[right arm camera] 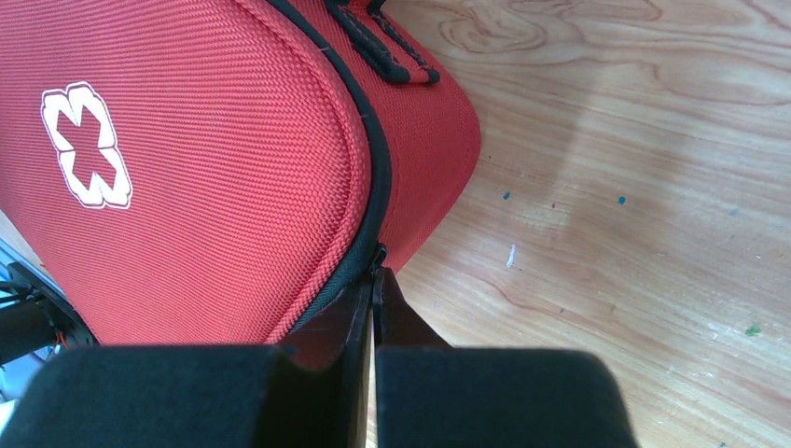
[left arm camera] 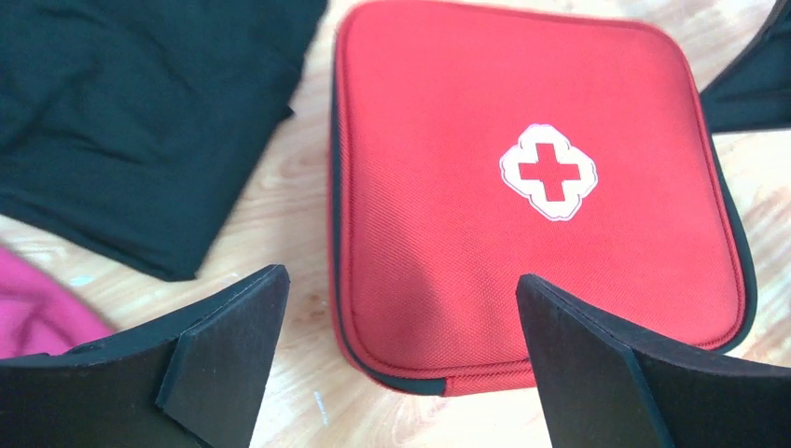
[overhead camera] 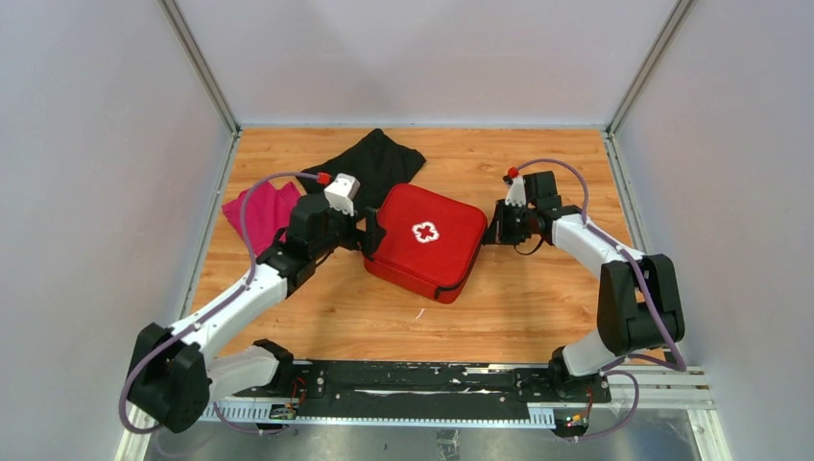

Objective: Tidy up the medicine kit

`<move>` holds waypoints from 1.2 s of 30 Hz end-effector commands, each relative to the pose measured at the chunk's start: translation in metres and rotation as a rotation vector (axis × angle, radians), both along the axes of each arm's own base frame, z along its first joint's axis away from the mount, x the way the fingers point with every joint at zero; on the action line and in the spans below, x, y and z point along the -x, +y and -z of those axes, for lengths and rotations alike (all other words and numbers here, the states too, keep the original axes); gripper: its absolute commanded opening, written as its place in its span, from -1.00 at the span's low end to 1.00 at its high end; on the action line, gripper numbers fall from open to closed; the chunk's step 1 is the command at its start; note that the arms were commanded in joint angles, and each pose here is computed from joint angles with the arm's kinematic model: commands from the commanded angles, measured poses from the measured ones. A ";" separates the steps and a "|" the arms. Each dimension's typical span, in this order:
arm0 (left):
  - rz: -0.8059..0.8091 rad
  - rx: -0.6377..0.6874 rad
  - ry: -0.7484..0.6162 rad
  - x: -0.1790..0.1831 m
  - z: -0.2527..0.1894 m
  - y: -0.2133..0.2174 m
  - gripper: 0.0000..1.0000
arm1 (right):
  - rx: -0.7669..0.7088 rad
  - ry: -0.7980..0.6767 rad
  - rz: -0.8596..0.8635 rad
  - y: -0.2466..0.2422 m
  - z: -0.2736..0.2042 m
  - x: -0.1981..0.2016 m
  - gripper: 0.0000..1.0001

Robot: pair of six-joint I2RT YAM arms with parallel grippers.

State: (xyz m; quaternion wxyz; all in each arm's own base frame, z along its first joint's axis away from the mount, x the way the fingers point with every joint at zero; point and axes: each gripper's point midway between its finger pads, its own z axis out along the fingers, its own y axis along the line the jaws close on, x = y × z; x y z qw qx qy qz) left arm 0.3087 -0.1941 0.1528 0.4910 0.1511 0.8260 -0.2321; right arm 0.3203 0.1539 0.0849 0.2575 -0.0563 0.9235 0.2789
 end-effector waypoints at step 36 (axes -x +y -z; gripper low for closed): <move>0.568 -0.703 -0.428 0.079 0.040 -0.097 0.45 | 0.045 0.040 -0.055 -0.002 0.005 0.018 -1.00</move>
